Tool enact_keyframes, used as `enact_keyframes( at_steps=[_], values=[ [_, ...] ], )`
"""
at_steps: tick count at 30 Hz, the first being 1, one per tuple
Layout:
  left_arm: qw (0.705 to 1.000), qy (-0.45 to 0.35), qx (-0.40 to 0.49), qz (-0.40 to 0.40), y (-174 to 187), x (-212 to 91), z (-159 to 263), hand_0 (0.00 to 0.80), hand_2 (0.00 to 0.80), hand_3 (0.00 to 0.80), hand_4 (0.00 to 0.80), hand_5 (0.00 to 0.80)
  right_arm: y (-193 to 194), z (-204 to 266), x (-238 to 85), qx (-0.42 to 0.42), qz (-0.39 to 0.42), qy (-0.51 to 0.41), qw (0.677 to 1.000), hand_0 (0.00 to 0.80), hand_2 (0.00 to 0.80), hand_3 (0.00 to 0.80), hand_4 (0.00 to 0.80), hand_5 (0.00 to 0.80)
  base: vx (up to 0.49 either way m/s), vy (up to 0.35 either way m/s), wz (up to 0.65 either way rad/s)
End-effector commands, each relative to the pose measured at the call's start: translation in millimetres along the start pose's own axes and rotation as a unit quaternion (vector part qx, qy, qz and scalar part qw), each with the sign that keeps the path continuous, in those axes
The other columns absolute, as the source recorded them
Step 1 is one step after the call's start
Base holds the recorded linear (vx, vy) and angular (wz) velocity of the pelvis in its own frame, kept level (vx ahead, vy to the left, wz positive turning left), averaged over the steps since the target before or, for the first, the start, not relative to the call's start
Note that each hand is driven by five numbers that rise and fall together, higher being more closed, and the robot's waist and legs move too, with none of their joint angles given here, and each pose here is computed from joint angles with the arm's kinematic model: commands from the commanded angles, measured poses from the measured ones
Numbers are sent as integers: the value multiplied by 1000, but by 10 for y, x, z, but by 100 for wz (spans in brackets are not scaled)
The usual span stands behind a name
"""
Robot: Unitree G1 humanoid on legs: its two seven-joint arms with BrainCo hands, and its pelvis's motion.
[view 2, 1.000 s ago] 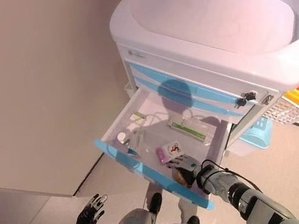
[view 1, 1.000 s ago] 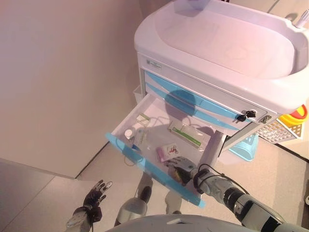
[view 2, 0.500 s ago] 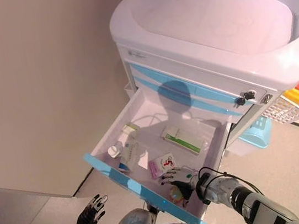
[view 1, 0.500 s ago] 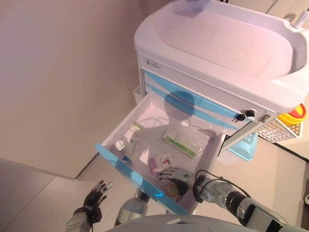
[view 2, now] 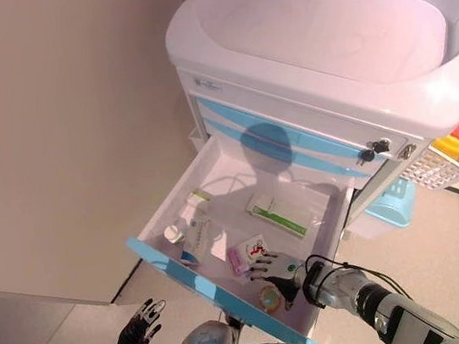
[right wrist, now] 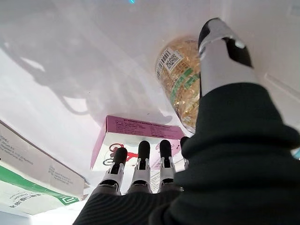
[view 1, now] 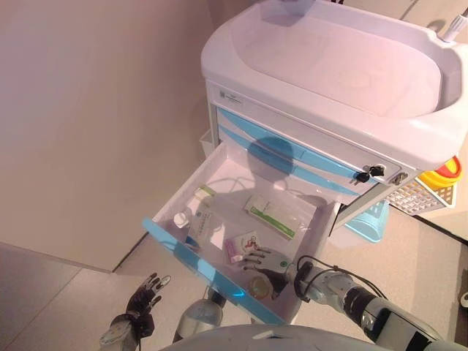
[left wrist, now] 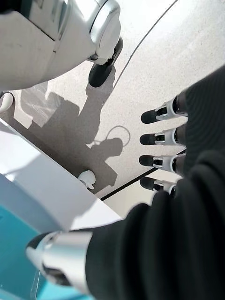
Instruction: Open the drawer and pick up the medicine
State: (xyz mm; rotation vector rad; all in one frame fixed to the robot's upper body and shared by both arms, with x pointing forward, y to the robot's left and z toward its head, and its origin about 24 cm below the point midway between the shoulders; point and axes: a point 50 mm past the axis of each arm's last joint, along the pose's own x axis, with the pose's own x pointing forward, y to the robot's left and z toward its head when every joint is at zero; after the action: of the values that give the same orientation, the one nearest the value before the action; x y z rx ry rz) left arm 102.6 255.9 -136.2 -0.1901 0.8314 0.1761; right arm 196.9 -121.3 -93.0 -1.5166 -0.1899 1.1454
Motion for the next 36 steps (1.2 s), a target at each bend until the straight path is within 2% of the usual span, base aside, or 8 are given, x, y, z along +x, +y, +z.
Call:
enact_keyframes(
  at_steps=[1,26,27,28,29,30,31,36],
  values=[
    [1000,-15,11,-2,1,53,101,0,0,0,0,0,-129,64,34,-33,-18,-43,998,0,0,0,0,0,0,0,0],
    [1000,-15,15,-4,-9,58,109,0,0,0,0,0,-95,148,56,-30,9,-65,997,0,0,0,0,0,0,0,0],
    [1000,-15,15,-4,-9,58,108,0,0,0,0,0,-91,151,58,-29,10,-64,998,63,63,63,63,63,0,0,0],
    [1000,-14,15,-4,-11,59,107,0,0,0,0,0,-89,152,59,-28,10,-63,998,182,182,182,182,182,0,0,0],
    [1000,-14,16,-4,-11,58,107,0,0,0,0,0,-90,148,58,-25,11,-61,998,380,380,380,380,380,0,0,0],
    [1000,-14,15,-3,-10,58,107,0,0,0,0,0,-85,152,58,-23,11,-60,998,653,653,653,653,653,0,0,0],
    [1000,-14,14,-3,-9,58,106,0,0,0,0,0,-85,156,59,-24,11,-61,998,800,800,800,800,800,0,0,0],
    [1000,-13,13,-2,-2,55,101,0,0,0,0,0,-93,150,52,-22,7,-59,998,800,800,800,800,800,0,0,0]
  ],
)
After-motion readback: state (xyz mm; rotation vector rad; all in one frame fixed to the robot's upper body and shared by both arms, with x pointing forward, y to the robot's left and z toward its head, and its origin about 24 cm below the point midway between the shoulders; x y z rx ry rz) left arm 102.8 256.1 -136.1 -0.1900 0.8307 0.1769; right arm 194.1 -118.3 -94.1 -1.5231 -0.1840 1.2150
